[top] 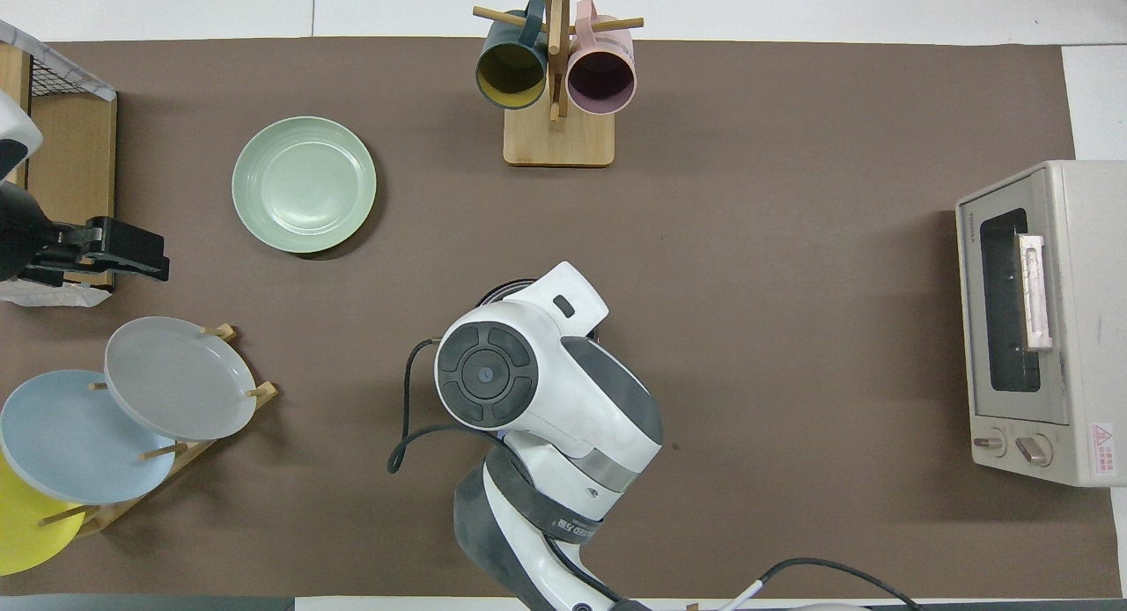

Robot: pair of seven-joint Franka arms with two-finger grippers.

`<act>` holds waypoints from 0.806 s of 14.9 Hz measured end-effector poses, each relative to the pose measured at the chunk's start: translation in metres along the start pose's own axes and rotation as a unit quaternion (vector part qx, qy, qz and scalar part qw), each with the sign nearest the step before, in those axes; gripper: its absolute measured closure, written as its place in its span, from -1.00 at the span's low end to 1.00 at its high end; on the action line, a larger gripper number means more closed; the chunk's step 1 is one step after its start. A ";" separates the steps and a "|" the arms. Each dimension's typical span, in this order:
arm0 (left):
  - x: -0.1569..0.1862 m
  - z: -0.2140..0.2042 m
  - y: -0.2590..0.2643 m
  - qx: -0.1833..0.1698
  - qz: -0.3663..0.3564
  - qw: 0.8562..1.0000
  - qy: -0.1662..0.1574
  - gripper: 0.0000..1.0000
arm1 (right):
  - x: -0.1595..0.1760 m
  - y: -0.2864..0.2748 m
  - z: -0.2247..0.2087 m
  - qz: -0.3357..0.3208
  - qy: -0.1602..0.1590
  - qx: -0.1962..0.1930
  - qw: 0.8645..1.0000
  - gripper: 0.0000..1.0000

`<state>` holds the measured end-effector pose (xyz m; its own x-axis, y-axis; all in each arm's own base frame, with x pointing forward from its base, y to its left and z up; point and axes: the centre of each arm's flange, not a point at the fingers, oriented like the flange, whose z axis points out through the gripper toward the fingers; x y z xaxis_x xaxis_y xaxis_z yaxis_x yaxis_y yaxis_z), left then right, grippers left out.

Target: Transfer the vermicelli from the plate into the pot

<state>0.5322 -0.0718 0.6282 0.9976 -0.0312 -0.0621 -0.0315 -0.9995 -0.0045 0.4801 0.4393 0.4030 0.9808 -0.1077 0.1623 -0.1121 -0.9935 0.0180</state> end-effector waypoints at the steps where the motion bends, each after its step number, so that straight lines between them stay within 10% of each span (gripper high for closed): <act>1: 0.000 0.000 0.000 0.000 0.000 1.000 0.000 -1.00 | 0.002 0.001 -0.001 0.002 0.002 0.003 1.000 -1.00; 12: 0.000 0.000 0.000 0.000 0.000 1.000 0.000 -1.00 | 0.028 0.018 -0.002 0.048 -0.003 0.028 0.998 -1.00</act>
<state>0.5322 -0.0718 0.6282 0.9976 -0.0312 -0.0621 -0.0315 -0.9995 -0.0046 0.5048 0.4182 0.4100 0.9669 -0.2030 0.1546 -0.1971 -0.9790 -0.0527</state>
